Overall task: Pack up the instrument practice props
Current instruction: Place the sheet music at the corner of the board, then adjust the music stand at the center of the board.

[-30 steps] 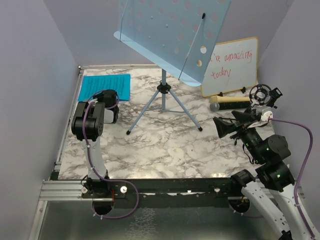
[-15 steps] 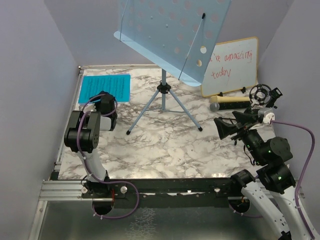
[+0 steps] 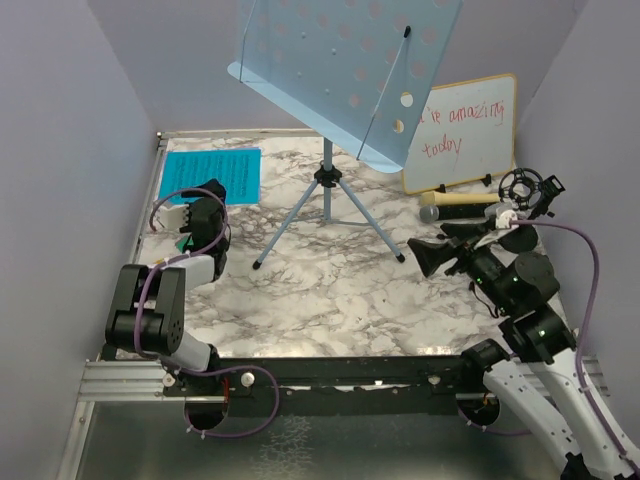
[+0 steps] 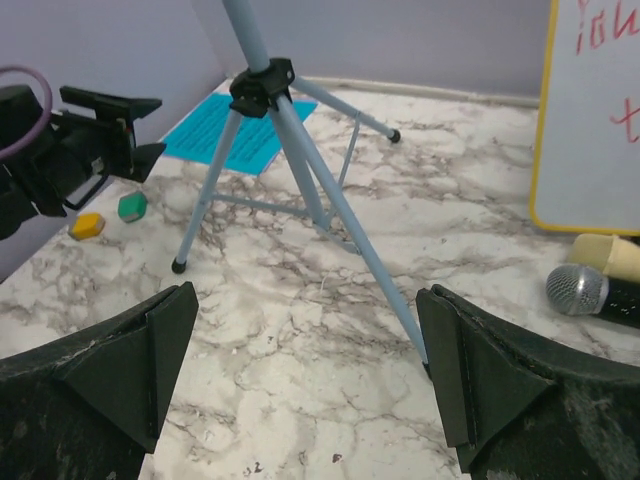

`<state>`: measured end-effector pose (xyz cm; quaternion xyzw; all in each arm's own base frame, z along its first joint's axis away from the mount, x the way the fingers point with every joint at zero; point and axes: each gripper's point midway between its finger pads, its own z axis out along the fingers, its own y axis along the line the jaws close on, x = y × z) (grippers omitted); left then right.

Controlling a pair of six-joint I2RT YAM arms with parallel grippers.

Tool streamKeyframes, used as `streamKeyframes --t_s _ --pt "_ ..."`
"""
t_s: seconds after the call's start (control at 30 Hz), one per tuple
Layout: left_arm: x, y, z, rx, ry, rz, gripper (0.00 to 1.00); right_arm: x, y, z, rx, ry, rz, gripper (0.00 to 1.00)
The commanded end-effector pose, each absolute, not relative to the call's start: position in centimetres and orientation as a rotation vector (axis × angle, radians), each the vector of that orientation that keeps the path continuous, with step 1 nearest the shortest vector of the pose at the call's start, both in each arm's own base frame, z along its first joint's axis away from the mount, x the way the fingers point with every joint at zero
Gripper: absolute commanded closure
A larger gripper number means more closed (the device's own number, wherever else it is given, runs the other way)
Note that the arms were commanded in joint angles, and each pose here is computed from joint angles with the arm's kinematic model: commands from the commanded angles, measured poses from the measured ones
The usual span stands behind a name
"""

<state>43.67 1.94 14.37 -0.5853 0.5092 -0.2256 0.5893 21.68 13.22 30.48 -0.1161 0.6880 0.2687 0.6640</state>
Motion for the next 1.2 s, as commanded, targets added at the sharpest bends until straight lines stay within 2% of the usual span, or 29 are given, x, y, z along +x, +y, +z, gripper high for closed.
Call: streamKeyframes --t_s 0.0,0.2,0.63,0.93,1.07,1.17 --pt "42.9 -3.7 15.9 -0.937 1.497 -0.627 0.25 22.1 15.3 29.2 -0.311 1.566 0.703 0.00" --pt "40.3 -8.5 17.5 -0.483 1.642 -0.724 0.23 23.8 16.8 27.5 -0.337 1.600 0.731 0.00" --pt "36.8 -16.8 18.6 0.207 1.596 -0.884 0.23 28.8 19.0 23.3 -0.323 1.691 0.731 0.00" --pt "35.7 -21.0 18.4 0.401 1.565 -1.019 0.26 31.3 19.5 18.8 -0.336 1.769 0.674 0.01" --pt "35.0 -22.2 17.9 0.479 1.559 -1.037 0.32 32.6 19.5 16.4 -0.347 1.814 0.619 0.03" --pt "34.6 -22.2 17.0 0.481 1.572 -1.020 0.40 33.3 19.6 14.6 -0.352 1.856 0.602 0.03"
